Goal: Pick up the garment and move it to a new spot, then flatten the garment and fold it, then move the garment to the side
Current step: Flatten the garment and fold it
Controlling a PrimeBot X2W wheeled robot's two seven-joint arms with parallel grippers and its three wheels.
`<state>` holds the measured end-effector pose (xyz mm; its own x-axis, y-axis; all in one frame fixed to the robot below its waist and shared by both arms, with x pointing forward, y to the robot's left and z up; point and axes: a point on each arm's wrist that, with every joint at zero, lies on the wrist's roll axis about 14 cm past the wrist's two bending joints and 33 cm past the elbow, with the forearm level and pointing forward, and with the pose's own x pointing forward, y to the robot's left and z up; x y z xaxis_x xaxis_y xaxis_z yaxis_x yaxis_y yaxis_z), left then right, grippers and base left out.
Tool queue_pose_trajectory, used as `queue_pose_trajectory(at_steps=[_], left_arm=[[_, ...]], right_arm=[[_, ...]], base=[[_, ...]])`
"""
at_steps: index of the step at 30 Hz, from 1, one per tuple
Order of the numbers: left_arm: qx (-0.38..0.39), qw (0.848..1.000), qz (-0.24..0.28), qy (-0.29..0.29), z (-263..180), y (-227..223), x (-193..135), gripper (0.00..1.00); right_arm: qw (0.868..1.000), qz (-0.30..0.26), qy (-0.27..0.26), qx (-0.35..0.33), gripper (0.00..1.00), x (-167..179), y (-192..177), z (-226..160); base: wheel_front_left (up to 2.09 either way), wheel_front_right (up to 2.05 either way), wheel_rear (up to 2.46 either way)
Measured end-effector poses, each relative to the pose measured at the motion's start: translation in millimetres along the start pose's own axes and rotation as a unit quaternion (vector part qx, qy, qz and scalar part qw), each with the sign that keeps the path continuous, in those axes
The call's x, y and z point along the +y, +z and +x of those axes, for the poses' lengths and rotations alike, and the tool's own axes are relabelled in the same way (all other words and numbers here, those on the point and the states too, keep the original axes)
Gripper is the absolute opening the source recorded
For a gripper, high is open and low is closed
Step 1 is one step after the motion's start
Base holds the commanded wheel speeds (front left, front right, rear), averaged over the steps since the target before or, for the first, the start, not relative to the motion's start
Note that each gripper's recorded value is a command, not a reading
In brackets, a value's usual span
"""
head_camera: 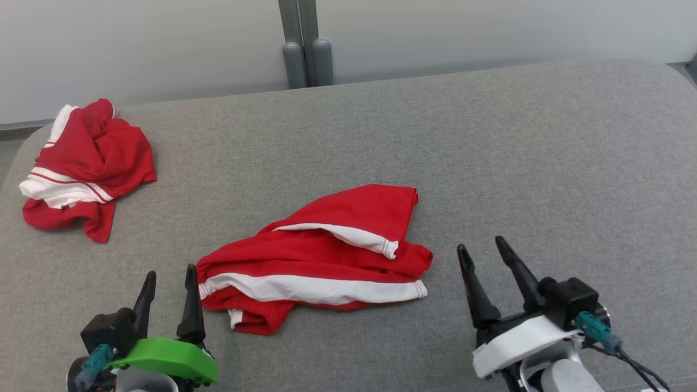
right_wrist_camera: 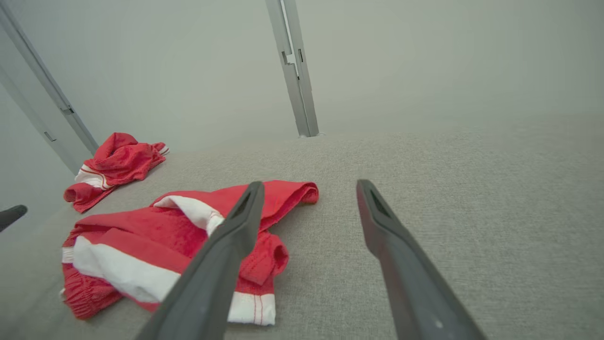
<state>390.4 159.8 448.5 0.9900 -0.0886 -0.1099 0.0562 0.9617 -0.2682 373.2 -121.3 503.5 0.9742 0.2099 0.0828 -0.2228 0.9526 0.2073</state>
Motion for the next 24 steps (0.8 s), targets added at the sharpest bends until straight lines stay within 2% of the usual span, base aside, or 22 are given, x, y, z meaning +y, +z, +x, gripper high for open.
queue_pose_trajectory(at_steps=[4,8,15,16,19,20,24], left_arm=[[-0.013,1.0,-0.007,-0.002,-9.1,5.4,-3.7,1.0],[-0.022,1.0,-0.014,-0.003,-17.5,8.0,-8.2,1.0],[-0.031,0.999,-0.019,0.021,-30.7,10.8,2.9,1.0],[-0.032,0.999,-0.021,0.026,-32.7,11.3,5.6,1.0],[-0.037,0.998,-0.023,0.041,-38.3,12.9,13.6,1.0],[-0.038,0.998,-0.024,0.047,-40.4,13.3,16.6,1.0],[-0.042,0.996,-0.028,0.067,-48.0,14.7,27.8,1.0]], right_arm=[[0.999,-0.005,0.042,0.024,1.0,25.9,-15.0,6.5],[0.994,-0.031,0.085,0.06,1.0,46.3,-36.6,17.6],[0.978,-0.088,0.143,0.12,1.0,68.1,-72.5,39.5],[0.976,-0.101,0.147,0.128,0.88,66.7,-76.4,43.7],[0.969,-0.12,0.152,0.155,0.37,62.1,-91.1,50.9],[0.967,-0.126,0.154,0.162,0.0,61.0,-94.4,54.2],[0.964,-0.139,0.16,0.162,0.0,61.2,-92.0,78.5]], base=[[0.0,0.0,0.0],[0.0,0.0,0.0],[0.0,0.0,0.0],[0.0,0.0,0.0],[0.0,0.0,0.0],[0.0,0.0,0.0],[0.0,0.0,0.0]])
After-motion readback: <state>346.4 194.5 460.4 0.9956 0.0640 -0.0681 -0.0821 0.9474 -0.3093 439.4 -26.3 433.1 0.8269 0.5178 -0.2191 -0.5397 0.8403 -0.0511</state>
